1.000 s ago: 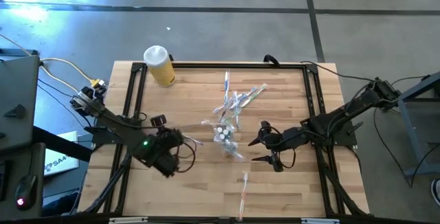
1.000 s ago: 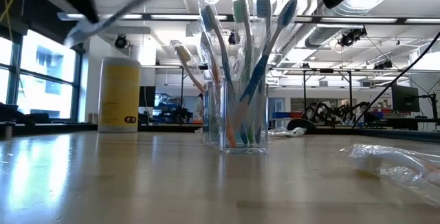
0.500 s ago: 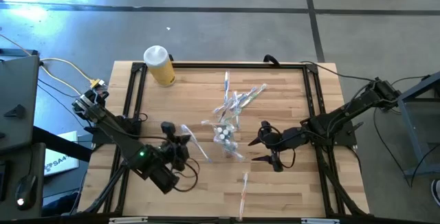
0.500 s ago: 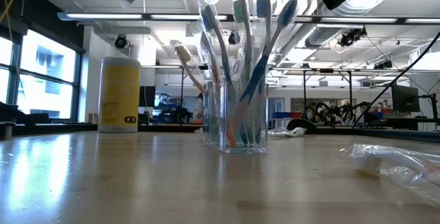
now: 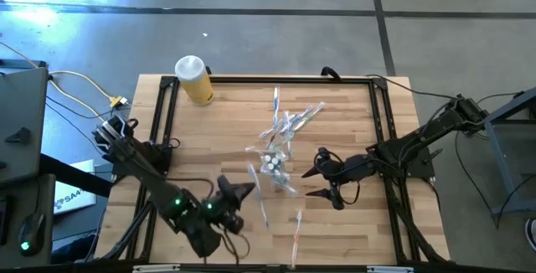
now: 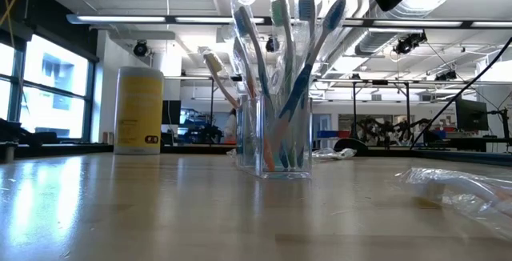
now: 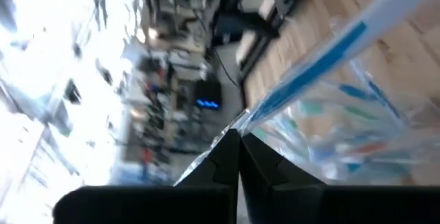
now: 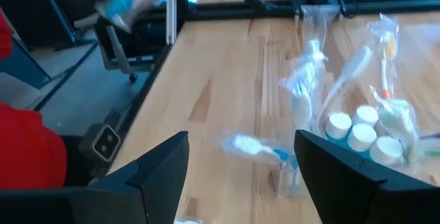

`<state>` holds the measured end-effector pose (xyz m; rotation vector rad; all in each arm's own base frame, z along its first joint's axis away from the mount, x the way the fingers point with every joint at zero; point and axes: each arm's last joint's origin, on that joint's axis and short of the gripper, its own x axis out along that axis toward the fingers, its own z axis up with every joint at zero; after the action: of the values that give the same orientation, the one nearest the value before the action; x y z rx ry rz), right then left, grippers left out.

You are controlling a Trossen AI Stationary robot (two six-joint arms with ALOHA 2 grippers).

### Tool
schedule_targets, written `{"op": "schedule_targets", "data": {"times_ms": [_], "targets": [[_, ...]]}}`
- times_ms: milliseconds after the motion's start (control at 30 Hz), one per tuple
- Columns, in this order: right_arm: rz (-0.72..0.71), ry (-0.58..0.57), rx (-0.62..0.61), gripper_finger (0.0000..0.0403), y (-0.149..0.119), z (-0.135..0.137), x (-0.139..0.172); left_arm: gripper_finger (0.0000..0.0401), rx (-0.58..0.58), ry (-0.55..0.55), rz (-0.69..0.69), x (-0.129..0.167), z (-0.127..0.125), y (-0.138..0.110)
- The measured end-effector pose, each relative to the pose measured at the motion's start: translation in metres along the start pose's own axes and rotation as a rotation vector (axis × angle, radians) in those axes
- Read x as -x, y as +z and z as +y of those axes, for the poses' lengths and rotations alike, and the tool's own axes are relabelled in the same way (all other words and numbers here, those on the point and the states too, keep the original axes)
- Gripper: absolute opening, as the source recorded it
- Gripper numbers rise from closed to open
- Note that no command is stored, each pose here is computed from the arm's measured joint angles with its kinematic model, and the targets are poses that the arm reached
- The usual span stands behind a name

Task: Pick & Place toothbrushing station
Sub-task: Put the blue toothbrush into the transparent organizer

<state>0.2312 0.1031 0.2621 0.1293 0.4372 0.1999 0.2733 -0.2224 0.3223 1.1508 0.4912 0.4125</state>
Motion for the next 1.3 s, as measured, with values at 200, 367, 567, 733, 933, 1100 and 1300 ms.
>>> {"op": "schedule_targets", "data": {"times_ms": [200, 367, 567, 733, 933, 1100, 1300], "targets": [[-0.132, 0.034, 0.046, 0.0255, 0.013, 0.003, 0.001, 0.0000, -0.170, 0.052, -0.076, 0.004, -0.006, 0.026], [-0.289, 0.123, 0.123, 0.0255, 0.028, 0.009, 0.004, 0.0000, -0.237, 0.042, -0.150, -0.004, -0.020, 0.039], [-0.377, 0.185, 0.138, 0.0255, 0.032, 0.011, -0.009, 0.0000, -0.316, 0.048, -0.184, -0.020, -0.036, 0.046], [-0.366, 0.167, 0.125, 0.0255, 0.025, 0.009, -0.030, 0.0000, -0.381, 0.059, -0.163, -0.034, -0.039, 0.045], [-0.386, 0.102, 0.083, 0.0255, 0.021, 0.005, -0.044, 0.0000, -0.391, 0.059, -0.164, -0.038, -0.038, 0.045], [-0.401, 0.168, 0.086, 0.0255, 0.021, 0.001, -0.049, 0.0000, -0.401, 0.051, -0.192, -0.038, -0.038, 0.045], [-0.388, 0.261, 0.030, 0.0255, 0.022, -0.004, -0.053, 0.0000, -0.391, 0.049, -0.184, -0.045, -0.037, 0.044]]}}
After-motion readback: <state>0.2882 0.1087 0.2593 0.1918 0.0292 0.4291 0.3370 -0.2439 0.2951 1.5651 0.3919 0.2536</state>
